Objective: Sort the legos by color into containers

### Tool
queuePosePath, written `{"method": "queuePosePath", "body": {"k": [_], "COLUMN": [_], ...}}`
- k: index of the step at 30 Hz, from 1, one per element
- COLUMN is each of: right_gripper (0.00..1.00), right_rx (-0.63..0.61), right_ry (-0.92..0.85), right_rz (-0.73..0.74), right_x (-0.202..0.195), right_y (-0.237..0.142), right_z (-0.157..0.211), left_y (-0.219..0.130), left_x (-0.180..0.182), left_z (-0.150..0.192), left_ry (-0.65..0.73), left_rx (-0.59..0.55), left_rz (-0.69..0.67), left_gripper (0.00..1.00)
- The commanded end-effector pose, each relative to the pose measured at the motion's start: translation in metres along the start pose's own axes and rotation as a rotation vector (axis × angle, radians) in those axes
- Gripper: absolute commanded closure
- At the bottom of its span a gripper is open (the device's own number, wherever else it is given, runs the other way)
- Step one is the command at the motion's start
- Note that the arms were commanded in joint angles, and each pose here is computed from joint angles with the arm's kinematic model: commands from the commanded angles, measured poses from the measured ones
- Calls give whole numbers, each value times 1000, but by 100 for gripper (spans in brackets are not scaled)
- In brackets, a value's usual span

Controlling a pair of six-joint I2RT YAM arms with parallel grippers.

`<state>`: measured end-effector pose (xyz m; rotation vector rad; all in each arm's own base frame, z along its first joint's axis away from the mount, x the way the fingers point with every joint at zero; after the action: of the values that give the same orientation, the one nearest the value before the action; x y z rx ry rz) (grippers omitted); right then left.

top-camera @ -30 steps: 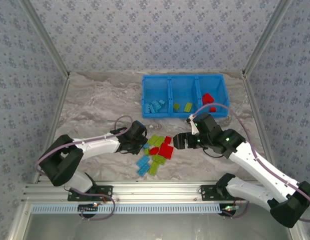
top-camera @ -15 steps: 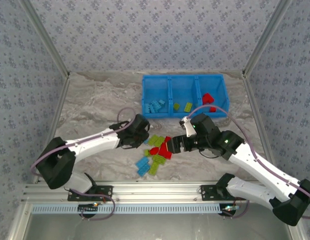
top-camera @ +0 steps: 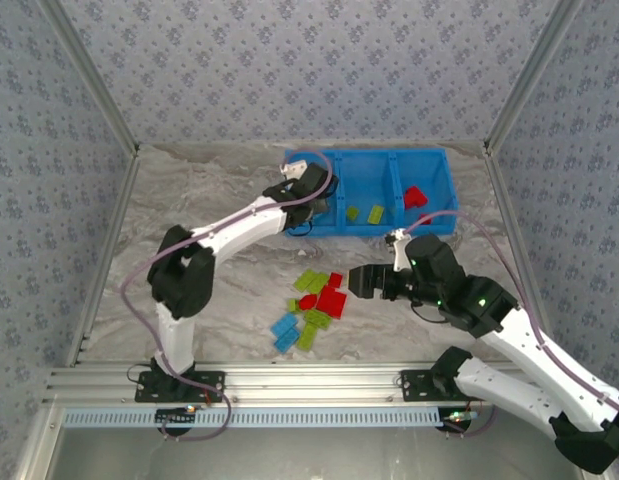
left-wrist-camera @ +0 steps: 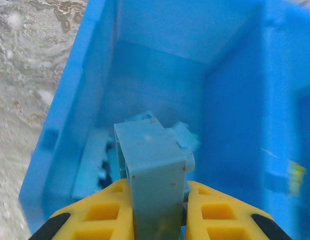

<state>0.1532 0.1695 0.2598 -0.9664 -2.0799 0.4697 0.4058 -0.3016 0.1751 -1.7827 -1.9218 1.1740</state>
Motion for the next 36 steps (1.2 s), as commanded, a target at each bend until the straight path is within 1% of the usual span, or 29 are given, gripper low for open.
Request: {"method": "queuePosePath", "body": {"k": [1,4,6,8,11,13,15,17,20,22,23,25,27,30,31,33,34,36], "right_gripper": [10,10,10,10,10,10,10,10,12,15,16,18,18,18,18,19,19,19], "right_rx": [19,20,23,28,28,27,34,45,59,77,91,132,155,160,149,151,148,151], "right_ry": [55,64,65,60,57,58,62,60,61,79,88,106,134,201,236,271,286,314], "right_rz": [44,40,31,31,40,38,32,31,88,169,200,260,330,397,410,430,446,421], "right_x": [-10,-10,-8,-7,-8,-8,-7,-5,-9,-15,-17,-19,-23,-35,-40,-49,-55,-62], "right_y": [-1,2,4,5,7,10,13,16,23,33,39,57,75,105,115,130,137,151], "right_z": [12,13,13,12,12,11,11,11,14,17,19,22,25,29,27,25,24,22], "left_y": [-7,-4,-5,-13,-37,-60,-86,-117,-170,-204,-215,-235,-243,-243,-237,-224,-219,-215], "left_x": [-22,-29,-31,-34,-35,-33,-30,-26,-13,3,11,35,58,92,101,108,110,112], "left_z": [-37,-53,-61,-68,-76,-80,-81,-79,-63,-43,-33,-5,28,85,97,108,112,119], "left_ry": [78,95,115,141,163,173,199,262,435,603,675,872,1077,1433,1499,1527,1538,1567], "left_rx": [-108,-154,-160,-168,-170,-169,-162,-165,-156,-156,-171,-199,-199,-228,-258,-289,-279,-235], "left_rz": [69,97,92,96,146,193,243,308,449,565,600,666,761,927,934,916,915,919], "left_gripper": [75,69,61,55,48,40,40,39,38,35,35,33,30,16,13,11,10,7]}}
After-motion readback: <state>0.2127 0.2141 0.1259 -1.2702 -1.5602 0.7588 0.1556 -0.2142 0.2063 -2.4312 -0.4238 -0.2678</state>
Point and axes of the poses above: each hand's point on the last joint's axis, 136 mm out from that joint toward the fingers, its own y axis out along the fingers, its own x axis along the line the jaws close on, z = x × y, the point moved 4 cm from there along -y, back along the fingers, and after that the axes turned 6 degrees about -y, right-handed, at the moved point
